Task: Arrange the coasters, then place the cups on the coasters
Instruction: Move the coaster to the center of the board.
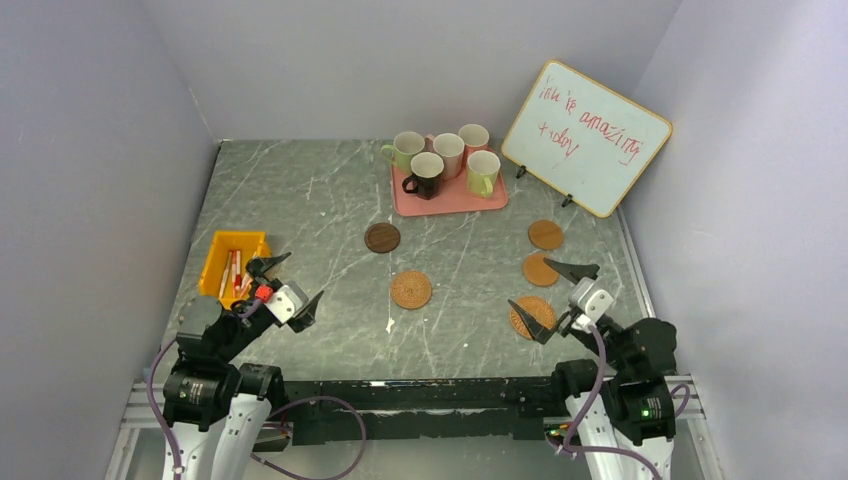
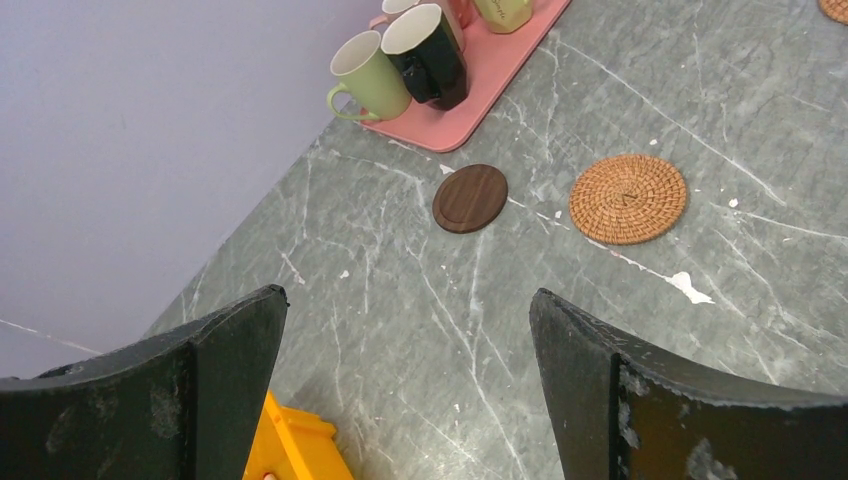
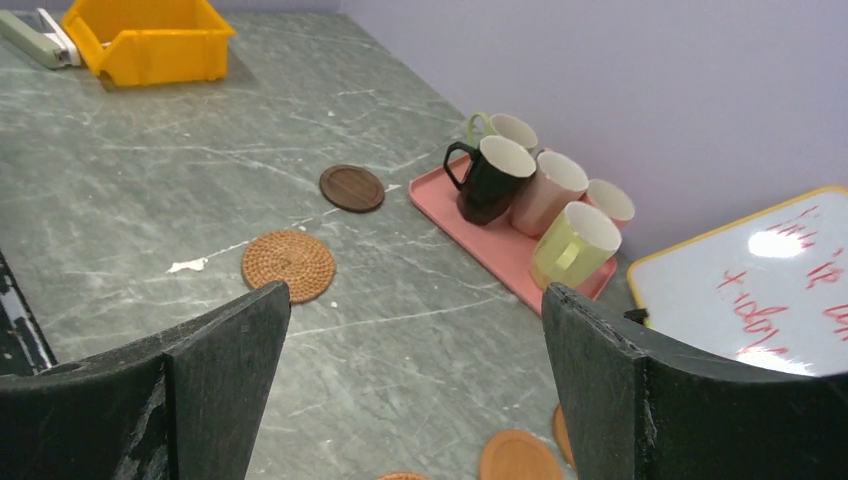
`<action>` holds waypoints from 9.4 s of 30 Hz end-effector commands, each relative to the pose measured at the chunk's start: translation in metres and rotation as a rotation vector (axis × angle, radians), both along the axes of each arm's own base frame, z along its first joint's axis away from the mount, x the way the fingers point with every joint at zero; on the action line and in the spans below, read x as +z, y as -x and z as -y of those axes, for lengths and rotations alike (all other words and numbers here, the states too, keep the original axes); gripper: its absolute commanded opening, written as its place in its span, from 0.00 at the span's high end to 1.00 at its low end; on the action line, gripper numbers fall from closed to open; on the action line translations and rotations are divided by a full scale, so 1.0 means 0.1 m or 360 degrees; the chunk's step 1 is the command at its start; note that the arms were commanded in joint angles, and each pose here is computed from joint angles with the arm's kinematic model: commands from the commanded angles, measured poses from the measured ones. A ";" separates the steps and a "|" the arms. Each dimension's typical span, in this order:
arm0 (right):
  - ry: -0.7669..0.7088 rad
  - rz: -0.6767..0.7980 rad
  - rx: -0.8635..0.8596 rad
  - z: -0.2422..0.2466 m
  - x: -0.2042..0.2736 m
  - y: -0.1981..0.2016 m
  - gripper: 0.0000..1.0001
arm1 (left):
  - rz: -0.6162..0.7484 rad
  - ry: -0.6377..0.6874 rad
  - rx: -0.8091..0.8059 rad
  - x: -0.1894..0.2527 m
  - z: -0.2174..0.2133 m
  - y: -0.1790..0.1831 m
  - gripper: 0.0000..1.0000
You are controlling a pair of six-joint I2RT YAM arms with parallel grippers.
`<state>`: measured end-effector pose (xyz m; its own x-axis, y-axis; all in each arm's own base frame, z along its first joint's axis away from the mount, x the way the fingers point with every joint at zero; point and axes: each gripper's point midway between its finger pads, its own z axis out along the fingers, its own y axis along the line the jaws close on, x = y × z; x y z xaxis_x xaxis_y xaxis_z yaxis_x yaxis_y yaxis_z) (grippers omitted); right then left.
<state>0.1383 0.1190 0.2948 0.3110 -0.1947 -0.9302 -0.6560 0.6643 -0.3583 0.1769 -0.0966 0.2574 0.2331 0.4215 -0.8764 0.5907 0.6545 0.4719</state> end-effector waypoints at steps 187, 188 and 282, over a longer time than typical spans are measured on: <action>0.0359 -0.0944 -0.0710 -0.08 -1.15 -2.28 0.00 | -0.0729 -0.0670 0.0974 -2.31 0.01 -2.79 0.04; 0.0357 -0.0944 -0.0712 -0.07 -1.15 -2.28 0.00 | -0.0771 -0.0694 0.0925 -2.34 0.03 -2.75 0.04; 0.1489 -0.1127 -0.0872 0.40 -2.68 -1.71 0.00 | -0.0493 -0.0398 0.0712 -1.48 -0.19 -1.58 0.04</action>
<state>0.3224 0.0294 0.0461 -0.6031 -0.7534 -0.2619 -0.4808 0.6054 -0.6343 0.3310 -0.0723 0.1033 -0.2922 0.6459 -0.7053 0.4270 0.7480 0.5081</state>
